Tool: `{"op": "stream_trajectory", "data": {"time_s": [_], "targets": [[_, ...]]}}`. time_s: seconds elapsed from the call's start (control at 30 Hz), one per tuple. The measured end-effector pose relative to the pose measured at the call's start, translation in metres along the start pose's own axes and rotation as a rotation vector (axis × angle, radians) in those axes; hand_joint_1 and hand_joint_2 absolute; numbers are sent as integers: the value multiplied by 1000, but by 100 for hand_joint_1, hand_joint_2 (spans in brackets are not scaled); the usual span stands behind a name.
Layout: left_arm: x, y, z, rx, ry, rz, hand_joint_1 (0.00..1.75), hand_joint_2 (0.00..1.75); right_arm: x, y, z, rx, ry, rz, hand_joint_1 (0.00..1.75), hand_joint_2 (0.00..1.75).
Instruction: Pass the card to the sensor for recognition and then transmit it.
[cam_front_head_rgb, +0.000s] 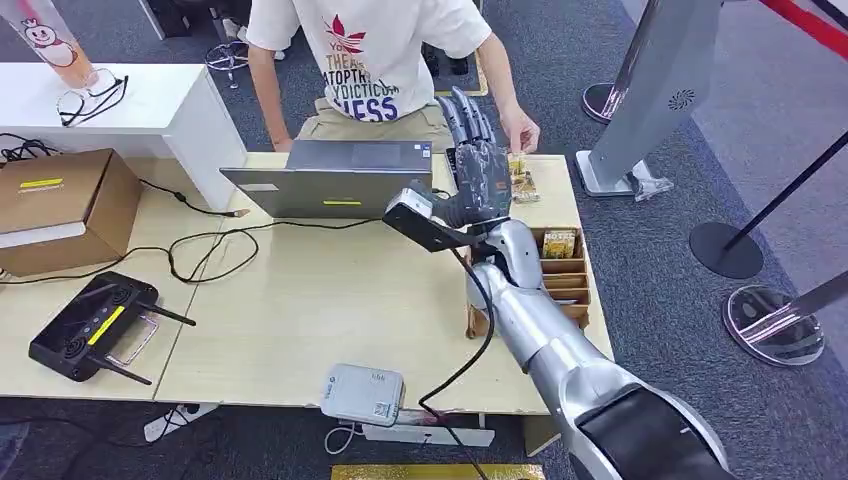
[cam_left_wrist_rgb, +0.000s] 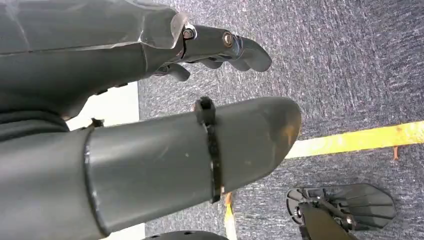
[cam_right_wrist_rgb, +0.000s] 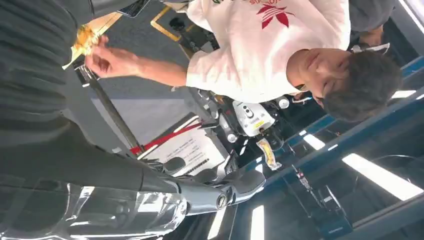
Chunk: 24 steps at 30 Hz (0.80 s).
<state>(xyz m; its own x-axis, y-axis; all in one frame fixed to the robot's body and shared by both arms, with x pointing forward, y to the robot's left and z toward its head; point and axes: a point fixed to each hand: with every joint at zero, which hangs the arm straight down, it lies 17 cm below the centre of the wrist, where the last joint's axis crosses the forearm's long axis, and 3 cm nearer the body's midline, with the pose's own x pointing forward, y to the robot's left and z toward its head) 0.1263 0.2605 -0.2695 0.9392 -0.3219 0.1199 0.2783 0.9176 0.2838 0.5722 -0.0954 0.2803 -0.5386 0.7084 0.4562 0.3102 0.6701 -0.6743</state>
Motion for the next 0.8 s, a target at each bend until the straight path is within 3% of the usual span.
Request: {"op": "stream_trajectory", "data": {"time_s": [0.27, 0.5, 0.8], "targets": [[0, 0, 0, -1, 0, 0, 0, 0, 5, -6, -4, -21, -10, -16, 0, 175], [-2, 0, 0, -1, -1, 11, 0, 0, 9, -56, -7, -163, -48, -71, 0, 175], [-4, 1, -1, 10, -5, 25, 0, 0, -10, -109, 20, -268, -83, -6, 0, 175]]}}
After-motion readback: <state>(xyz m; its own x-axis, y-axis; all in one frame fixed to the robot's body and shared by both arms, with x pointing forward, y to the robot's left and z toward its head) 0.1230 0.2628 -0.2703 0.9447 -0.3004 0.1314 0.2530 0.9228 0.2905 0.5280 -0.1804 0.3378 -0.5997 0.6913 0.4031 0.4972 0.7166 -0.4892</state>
